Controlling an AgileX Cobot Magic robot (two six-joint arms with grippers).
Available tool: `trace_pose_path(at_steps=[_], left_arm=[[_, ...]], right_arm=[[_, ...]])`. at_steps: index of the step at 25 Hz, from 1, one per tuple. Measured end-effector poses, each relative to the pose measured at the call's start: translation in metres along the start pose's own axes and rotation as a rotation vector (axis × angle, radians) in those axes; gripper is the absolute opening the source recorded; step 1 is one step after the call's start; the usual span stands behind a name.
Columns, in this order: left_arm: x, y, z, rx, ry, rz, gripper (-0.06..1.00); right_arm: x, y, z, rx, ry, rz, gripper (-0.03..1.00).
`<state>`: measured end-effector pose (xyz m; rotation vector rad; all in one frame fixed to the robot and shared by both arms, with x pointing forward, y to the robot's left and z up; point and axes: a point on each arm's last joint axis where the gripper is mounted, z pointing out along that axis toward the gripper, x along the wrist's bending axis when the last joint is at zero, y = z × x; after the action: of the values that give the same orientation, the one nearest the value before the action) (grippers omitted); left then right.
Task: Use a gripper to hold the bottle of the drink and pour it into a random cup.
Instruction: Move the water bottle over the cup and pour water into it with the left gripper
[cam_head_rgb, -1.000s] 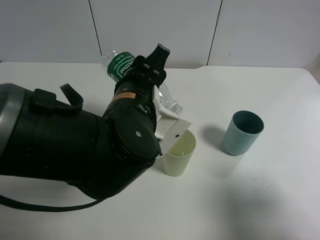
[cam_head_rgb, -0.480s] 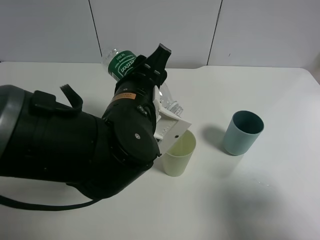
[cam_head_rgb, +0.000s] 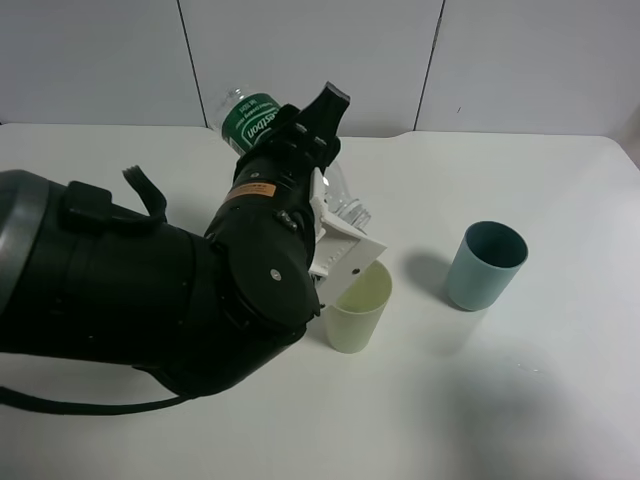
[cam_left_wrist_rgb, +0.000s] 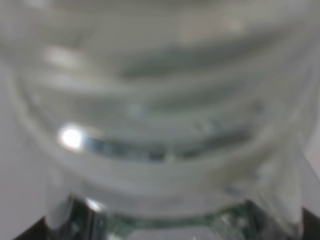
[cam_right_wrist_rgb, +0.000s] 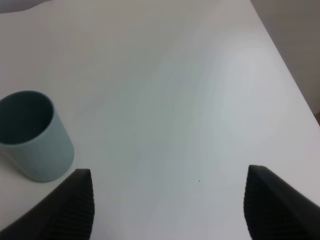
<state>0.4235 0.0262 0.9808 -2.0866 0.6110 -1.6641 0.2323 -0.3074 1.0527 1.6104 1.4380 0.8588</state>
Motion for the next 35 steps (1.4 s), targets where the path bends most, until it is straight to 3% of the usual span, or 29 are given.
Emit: trace_pose_path(at_steps=[35], left_arm=[[0.0099,0.0017,-0.0004,-0.017,0.110,0.041,0.55]], right_arm=[[0.0000,0.0000,0.0000,0.000,0.000,0.000,0.63]])
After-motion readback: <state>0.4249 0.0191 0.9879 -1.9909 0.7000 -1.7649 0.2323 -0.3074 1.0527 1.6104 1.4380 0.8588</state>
